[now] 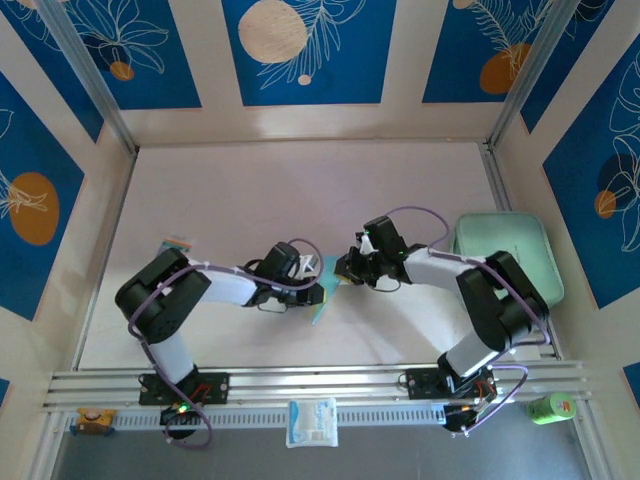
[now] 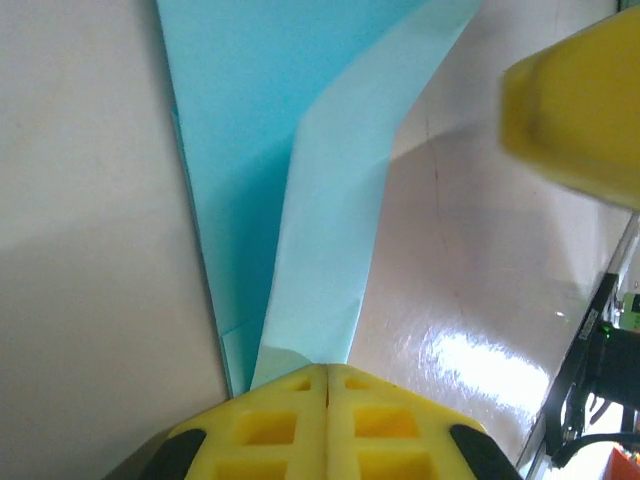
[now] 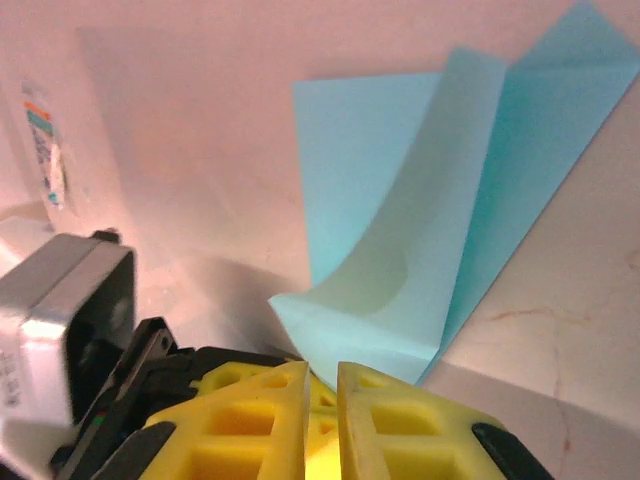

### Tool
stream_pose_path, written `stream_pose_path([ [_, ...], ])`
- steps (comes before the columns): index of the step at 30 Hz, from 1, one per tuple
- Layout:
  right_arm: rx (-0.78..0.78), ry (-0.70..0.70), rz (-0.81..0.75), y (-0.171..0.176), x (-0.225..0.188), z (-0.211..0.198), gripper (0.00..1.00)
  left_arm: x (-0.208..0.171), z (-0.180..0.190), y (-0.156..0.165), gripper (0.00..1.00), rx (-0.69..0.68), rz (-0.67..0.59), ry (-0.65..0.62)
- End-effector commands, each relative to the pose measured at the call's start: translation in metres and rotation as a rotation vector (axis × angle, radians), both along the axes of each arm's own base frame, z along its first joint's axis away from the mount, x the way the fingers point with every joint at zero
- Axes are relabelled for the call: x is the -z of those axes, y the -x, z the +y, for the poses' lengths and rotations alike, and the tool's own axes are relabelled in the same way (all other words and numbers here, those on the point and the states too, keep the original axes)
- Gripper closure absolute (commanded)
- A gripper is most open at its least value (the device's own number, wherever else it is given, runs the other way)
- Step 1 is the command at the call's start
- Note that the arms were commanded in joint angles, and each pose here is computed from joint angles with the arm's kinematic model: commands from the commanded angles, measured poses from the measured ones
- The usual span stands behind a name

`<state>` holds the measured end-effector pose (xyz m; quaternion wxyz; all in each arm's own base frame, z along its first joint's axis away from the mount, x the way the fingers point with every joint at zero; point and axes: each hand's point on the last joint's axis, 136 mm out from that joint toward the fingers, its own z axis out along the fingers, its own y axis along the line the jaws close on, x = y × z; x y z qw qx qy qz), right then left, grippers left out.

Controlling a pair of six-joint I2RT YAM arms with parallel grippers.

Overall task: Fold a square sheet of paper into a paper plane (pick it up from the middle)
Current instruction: Fold the wing for the fifth time at the center of the table.

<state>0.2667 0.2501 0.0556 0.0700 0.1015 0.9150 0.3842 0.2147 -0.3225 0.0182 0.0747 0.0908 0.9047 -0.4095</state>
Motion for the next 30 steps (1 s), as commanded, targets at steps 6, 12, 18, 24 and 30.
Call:
stream_pose_path([
  [6, -0.093, -0.022, -0.048, 0.023, 0.001, 0.01, 0.89, 0.046, 0.042, 0.046, 1.0, 0.027, 0.175, -0.167],
  [12, -0.14, 0.022, -0.044, 0.022, 0.005, 0.029, 0.9, 0.046, 0.041, 0.045, 1.0, 0.02, 0.173, -0.167],
  [18, -0.124, 0.08, 0.027, 0.019, 0.037, 0.03, 0.91, 0.049, 0.042, 0.045, 1.0, 0.005, 0.18, -0.167],
  [24, -0.063, 0.09, 0.067, 0.017, 0.059, 0.01, 0.91, 0.052, 0.047, 0.049, 1.0, -0.001, 0.192, -0.178],
  [30, -0.072, 0.018, 0.045, 0.009, 0.045, 0.012, 0.9, 0.053, 0.049, 0.05, 1.0, -0.001, 0.192, -0.188],
])
